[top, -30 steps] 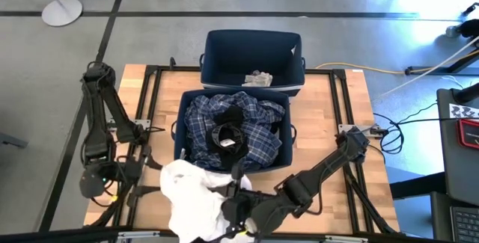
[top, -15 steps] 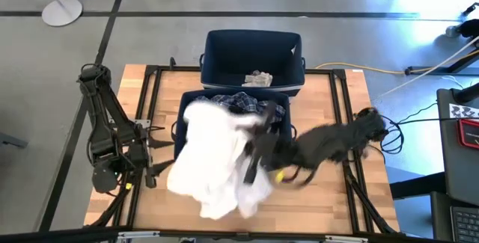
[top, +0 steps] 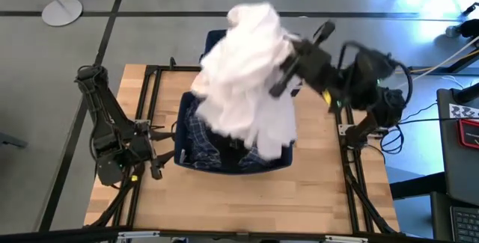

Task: Sort clothes
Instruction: Put the white polo shirt into the top blue laundry bin

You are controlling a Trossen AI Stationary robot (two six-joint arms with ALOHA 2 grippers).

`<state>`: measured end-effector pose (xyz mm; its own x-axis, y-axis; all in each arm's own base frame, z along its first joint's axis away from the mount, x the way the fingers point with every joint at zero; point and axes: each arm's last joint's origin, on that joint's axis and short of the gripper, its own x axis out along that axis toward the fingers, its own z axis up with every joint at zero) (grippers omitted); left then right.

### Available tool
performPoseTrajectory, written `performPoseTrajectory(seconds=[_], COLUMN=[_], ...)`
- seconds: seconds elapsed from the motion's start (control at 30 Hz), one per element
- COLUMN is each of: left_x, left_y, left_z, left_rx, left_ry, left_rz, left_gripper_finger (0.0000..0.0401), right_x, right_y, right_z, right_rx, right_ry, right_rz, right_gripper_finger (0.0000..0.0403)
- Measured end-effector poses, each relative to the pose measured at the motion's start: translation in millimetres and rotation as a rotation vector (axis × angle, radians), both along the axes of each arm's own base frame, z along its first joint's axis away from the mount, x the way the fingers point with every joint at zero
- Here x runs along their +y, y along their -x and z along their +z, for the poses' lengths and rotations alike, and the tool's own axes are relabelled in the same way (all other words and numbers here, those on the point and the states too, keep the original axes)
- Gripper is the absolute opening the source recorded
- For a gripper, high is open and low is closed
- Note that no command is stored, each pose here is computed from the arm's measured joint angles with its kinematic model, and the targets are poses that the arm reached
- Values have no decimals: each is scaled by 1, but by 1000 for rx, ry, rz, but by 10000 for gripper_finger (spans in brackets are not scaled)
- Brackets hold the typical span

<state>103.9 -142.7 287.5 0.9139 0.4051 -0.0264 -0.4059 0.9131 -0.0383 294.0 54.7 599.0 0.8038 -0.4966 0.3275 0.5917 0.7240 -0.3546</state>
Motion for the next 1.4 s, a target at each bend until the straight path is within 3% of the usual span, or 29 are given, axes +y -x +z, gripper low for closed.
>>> performPoseTrajectory(seconds=[0.27, 0.4, 0.53, 0.77, 0.93, 1.17, 1.4], left_x=[6, 8, 12, 20, 27, 34, 36], left_y=[-7, -9, -13, -22, -28, -33, -34], left_z=[0, -1, -1, -1, -1, -3, -3], left_rx=[7, 36, 82, 140, 191, 199, 197], left_ry=[-13, -71, -160, -252, -325, -316, -309], left_rz=[48, 68, 93, 160, 206, 254, 266], left_gripper_finger=[251, 251, 251, 251, 251, 251, 251], right_x=[-72, -107, -144, -183, -197, -227, -266], right_y=[1, 4, 12, 21, 20, 2, -16], right_z=[4, 5, 6, -1, -15, -67, -127], right_rx=[20, 43, 34, 47, 195, 515, 748], right_ry=[88, 179, 191, 135, 136, -79, -256], right_rz=[-181, -219, -260, -182, -52, 61, -96], right_gripper_finger=[31, 31, 31, 31, 31, 31, 31])
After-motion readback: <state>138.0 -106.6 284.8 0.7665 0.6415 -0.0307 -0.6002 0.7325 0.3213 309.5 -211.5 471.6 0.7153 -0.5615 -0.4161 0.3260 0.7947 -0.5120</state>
